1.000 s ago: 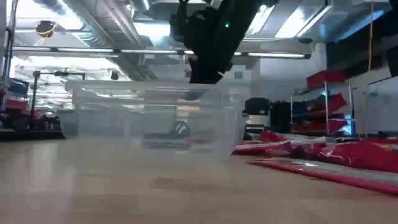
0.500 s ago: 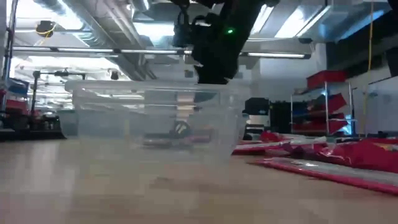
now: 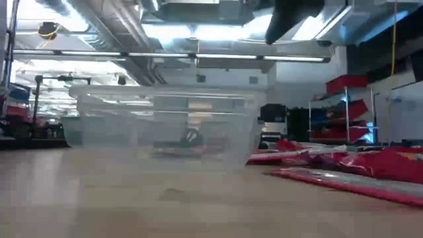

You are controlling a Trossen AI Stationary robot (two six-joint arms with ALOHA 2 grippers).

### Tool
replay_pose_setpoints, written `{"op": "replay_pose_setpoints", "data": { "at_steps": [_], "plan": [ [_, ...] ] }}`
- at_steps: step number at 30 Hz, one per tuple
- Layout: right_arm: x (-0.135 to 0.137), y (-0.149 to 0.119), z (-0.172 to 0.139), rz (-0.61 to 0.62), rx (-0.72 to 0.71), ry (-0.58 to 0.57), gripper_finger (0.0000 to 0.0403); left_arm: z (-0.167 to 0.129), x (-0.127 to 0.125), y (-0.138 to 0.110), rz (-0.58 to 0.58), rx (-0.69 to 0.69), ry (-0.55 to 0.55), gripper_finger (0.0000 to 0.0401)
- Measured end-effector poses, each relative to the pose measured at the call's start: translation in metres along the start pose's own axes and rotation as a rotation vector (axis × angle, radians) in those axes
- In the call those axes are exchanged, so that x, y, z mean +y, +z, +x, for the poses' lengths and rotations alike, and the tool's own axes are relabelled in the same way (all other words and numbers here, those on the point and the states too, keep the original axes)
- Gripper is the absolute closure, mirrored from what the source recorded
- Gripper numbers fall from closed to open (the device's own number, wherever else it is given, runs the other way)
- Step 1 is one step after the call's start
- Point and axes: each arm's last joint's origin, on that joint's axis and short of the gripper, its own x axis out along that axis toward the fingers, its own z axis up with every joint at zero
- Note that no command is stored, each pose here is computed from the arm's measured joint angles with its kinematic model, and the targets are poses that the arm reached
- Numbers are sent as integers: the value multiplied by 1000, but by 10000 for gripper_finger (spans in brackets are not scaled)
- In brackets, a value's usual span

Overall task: Sort candy
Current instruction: Put the green candy stick into the rectangular transparent bin

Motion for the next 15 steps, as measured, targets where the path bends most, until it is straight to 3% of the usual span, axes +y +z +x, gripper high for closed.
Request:
{"op": "replay_pose_setpoints", "data": {
  "at_steps": [4,10,15],
  "plan": [
    [-20,-16,35,89,39,132,285,0,0,0,-1,0,0,258],
    [-29,-33,109,243,8,361,285,0,0,0,9,1,1,258],
    [-32,-46,160,340,8,357,285,0,0,0,22,1,2,258]
  ]
}}
